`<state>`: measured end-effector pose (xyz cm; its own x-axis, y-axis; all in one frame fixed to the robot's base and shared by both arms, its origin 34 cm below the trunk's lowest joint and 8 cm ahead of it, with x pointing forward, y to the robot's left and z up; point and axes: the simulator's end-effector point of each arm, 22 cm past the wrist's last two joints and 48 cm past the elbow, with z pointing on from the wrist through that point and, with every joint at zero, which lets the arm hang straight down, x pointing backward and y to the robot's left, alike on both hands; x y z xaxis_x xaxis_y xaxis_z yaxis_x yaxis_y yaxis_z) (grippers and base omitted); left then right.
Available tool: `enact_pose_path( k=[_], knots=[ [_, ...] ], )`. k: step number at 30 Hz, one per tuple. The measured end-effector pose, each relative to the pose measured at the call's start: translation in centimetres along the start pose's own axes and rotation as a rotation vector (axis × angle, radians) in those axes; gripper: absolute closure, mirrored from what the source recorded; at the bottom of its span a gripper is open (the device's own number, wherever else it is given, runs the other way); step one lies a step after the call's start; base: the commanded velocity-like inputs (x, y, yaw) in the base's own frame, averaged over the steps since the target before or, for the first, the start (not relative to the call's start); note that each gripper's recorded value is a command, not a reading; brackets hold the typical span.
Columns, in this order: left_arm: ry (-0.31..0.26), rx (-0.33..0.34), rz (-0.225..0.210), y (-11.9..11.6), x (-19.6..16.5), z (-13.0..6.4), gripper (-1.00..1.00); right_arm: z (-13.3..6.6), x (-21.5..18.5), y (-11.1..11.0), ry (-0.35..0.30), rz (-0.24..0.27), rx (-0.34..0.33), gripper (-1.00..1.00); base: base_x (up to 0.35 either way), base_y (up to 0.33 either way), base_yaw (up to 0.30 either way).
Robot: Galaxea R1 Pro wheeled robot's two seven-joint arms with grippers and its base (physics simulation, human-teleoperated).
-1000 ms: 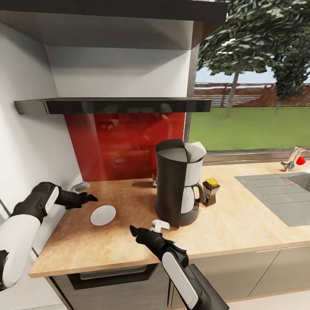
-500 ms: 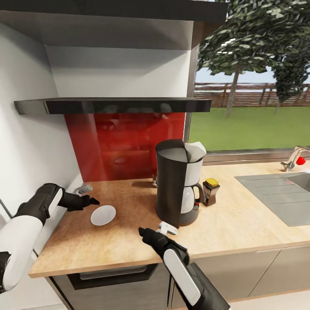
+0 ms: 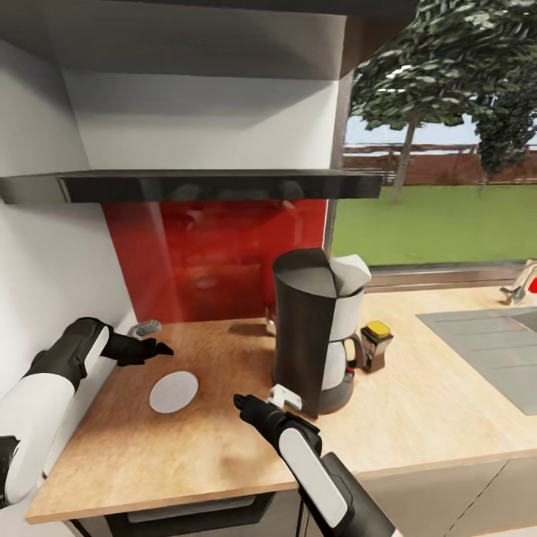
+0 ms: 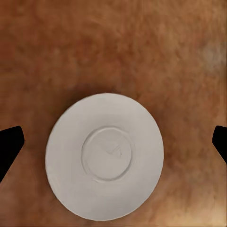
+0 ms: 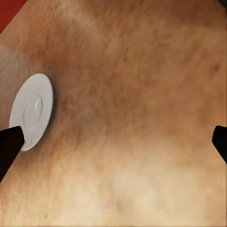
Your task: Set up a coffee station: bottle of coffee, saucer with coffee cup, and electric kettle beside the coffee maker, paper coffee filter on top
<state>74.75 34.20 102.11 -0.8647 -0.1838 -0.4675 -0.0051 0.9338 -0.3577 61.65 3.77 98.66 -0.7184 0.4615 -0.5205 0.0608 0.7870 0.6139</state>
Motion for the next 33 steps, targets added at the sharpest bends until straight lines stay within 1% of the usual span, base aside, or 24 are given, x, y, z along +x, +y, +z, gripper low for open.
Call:
enact_pose_path(
  k=[11,22,33],
  knots=[
    [-0.001,0.003,-0.003,-0.05,-0.01,0.05,-1.0,0.07,0.46,0.25,0.007,-0.011,-0.005,-1.0,0.034,0.029,0.0],
    [-0.002,0.003,-0.004,-0.01,-0.03,0.02,-1.0,0.08,0.54,0.26,0.008,-0.012,-0.005,-1.0,0.001,0.221,0.0],
    [0.002,0.002,-0.005,0.08,0.2,0.14,-1.0,0.12,0.6,0.18,0.009,-0.012,-0.003,-1.0,0.0,0.028,0.0]
  ],
)
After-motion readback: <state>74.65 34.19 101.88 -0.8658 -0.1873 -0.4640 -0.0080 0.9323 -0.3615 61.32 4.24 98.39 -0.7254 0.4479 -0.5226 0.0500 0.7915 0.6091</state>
